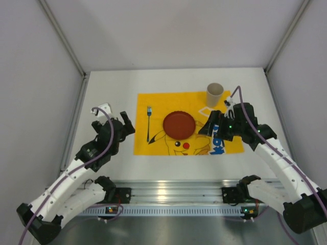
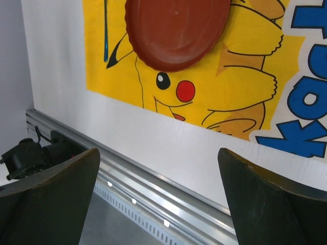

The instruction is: Set the dinner table for one person

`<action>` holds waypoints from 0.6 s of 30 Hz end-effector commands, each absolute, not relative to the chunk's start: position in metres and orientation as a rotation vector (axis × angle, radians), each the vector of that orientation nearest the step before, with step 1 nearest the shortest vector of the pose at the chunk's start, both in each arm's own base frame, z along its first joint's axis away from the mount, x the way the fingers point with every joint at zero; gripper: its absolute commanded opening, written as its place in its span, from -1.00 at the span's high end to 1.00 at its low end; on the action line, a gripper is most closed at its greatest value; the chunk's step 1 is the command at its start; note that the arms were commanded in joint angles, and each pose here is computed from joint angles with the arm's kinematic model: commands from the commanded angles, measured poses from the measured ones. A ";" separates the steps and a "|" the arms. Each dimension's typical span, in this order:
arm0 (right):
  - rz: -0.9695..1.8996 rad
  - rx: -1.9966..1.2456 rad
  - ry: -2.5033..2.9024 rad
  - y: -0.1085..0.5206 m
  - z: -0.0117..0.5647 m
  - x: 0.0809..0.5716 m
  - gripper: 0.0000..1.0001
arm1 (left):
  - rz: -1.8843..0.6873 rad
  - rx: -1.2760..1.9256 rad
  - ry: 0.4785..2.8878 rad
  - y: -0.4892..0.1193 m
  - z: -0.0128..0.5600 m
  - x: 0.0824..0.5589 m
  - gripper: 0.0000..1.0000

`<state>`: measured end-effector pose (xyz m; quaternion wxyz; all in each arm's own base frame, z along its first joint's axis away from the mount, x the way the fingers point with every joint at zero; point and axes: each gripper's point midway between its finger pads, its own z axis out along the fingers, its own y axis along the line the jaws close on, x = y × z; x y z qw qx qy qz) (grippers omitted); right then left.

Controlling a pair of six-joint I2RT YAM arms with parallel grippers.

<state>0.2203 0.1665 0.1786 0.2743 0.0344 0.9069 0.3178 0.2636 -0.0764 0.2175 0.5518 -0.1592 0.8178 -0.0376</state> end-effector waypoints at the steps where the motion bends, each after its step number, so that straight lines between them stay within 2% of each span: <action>1: 0.896 0.073 2.344 0.171 0.202 0.231 -1.00 | -0.072 -0.386 1.940 -0.062 0.209 0.247 -0.97; 5: 0.849 0.095 2.310 0.165 0.213 0.238 -1.00 | -0.107 -0.353 1.965 -0.065 0.200 0.239 -0.97; 18: 0.637 0.145 2.194 0.128 0.234 0.235 -1.00 | 0.055 -0.350 1.919 -0.039 0.194 0.238 -0.97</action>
